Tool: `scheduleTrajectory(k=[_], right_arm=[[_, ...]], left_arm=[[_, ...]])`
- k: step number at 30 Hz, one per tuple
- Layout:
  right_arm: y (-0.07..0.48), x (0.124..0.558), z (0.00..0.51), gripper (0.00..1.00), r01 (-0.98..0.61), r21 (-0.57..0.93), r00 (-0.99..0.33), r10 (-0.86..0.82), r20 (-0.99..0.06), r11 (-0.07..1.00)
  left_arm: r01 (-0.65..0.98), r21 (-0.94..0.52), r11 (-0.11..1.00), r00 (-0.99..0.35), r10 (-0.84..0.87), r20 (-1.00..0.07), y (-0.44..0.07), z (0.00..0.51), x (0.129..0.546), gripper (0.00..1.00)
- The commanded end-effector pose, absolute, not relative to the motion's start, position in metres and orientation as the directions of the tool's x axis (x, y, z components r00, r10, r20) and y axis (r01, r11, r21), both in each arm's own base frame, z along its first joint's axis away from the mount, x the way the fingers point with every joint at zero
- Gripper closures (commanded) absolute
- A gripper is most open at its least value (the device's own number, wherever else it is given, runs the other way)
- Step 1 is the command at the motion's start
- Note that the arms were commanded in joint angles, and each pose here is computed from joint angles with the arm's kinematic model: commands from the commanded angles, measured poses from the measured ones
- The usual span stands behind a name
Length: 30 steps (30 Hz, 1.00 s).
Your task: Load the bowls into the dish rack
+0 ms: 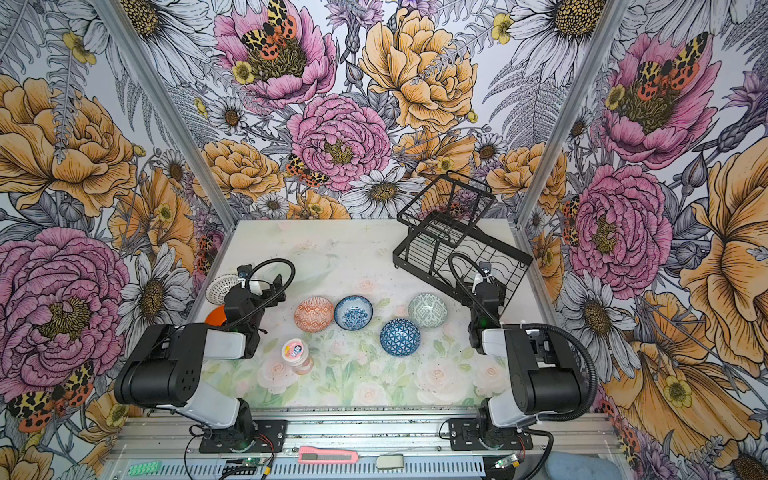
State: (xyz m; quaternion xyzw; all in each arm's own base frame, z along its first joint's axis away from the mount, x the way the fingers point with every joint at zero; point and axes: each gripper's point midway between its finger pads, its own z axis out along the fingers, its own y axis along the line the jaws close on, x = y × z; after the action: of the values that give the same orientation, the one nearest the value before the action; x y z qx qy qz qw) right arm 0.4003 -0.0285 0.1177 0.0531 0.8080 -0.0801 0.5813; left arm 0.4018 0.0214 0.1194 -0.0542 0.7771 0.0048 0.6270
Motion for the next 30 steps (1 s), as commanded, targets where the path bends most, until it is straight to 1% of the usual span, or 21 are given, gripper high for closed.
scheduleTrajectory(k=[1, 5, 8, 13, 15, 16, 18, 19, 25, 30], right_arm=[[-0.037, 0.403, 0.136, 0.01, 0.23, -0.061, -0.314, 0.015, -0.949, 0.971], [-0.061, 0.393, 0.144, 0.01, 0.382, -0.058, -0.326, 0.076, -0.942, 0.922], [-0.072, 0.387, 0.149, 0.01, 0.463, -0.039, -0.364, 0.15, -0.919, 0.886], [-0.074, 0.382, 0.145, 0.0, 0.507, -0.033, -0.453, 0.233, -0.86, 0.861], [-0.072, 0.383, 0.148, 0.01, 0.52, -0.009, -0.461, 0.271, -0.845, 0.854], [-0.071, 0.384, 0.15, 0.01, 0.522, 0.007, -0.458, 0.287, -0.841, 0.853], [-0.068, 0.388, 0.158, 0.01, 0.524, 0.048, -0.44, 0.318, -0.84, 0.85], [-0.068, 0.39, 0.161, 0.01, 0.529, 0.061, -0.429, 0.329, -0.841, 0.846], [-0.083, 0.392, 0.172, 0.01, 0.629, 0.126, -0.352, 0.426, -0.833, 0.767], [-0.097, 0.392, 0.159, 0.0, 0.676, 0.109, -0.382, 0.473, -0.794, 0.729]], left_arm=[[-0.011, -0.085, 0.996, -0.186, -0.085, -0.979, 0.016, 0.129, 0.406, 0.01], [-0.031, -0.083, 0.996, -0.175, -0.088, -0.981, 0.018, 0.143, 0.404, 0.01], [-0.06, -0.077, 0.995, -0.209, -0.088, -0.974, 0.02, 0.154, 0.403, 0.01], [-0.133, -0.094, 0.987, -0.235, -0.124, -0.964, 0.022, 0.16, 0.395, 0.01], [-0.173, -0.107, 0.979, -0.239, -0.147, -0.96, 0.021, 0.165, 0.393, 0.01], [-0.176, -0.122, 0.977, -0.239, -0.163, -0.957, 0.018, 0.167, 0.393, 0.01], [-0.161, -0.102, 0.982, -0.249, -0.141, -0.958, 0.005, 0.177, 0.397, 0.01], [-0.177, -0.093, 0.98, -0.258, -0.137, -0.956, 0.003, 0.182, 0.4, 0.02], [-0.112, -0.1, 0.989, -0.305, -0.13, -0.943, -0.044, 0.218, 0.445, 0.01], [-0.031, -0.076, 0.997, -0.267, -0.081, -0.96, -0.091, 0.242, 0.486, 0.01]])
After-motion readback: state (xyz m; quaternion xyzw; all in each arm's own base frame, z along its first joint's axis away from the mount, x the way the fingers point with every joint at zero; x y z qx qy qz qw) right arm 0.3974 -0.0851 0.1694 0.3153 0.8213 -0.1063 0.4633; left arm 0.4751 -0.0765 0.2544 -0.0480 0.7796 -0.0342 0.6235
